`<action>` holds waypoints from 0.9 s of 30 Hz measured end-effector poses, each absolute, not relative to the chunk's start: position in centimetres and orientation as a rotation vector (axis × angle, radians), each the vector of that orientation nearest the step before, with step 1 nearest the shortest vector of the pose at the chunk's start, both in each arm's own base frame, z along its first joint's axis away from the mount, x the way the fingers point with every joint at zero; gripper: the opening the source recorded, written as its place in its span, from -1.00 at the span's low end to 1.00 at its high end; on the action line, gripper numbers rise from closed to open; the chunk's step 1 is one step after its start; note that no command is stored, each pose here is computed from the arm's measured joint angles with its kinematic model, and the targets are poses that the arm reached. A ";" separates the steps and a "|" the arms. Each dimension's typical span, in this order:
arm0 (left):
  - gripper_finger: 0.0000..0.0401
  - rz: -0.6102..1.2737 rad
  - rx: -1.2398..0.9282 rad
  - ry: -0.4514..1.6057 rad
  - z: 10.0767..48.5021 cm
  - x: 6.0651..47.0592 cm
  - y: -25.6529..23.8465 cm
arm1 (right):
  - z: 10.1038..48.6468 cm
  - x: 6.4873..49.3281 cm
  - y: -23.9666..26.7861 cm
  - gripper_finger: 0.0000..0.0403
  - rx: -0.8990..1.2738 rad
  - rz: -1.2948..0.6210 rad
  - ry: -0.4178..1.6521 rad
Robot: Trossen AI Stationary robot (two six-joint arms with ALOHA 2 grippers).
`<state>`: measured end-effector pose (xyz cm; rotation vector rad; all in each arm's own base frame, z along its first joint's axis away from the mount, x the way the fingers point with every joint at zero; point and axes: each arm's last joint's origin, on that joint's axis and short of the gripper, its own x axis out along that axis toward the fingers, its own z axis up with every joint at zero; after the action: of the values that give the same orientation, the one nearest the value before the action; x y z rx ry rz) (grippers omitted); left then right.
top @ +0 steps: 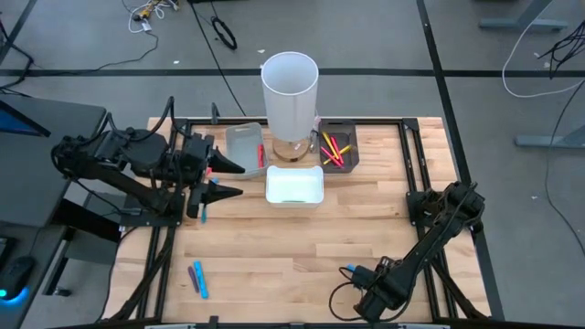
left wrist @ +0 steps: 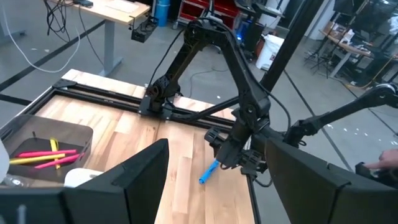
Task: Pick & Place Markers
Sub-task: Put the bottom right blue highlighter pen into the gray bin
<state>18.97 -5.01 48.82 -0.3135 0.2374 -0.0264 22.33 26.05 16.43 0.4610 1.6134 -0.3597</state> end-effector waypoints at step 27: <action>0.35 -0.043 -0.317 0.268 48.6 18.9 -5.1 | 14.1 23.1 23.3 0.29 0.549 -0.262 1.580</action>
<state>18.91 -5.06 48.57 -0.3166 0.2680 -0.0431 23.13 23.31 14.15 0.5487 1.5796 -0.2625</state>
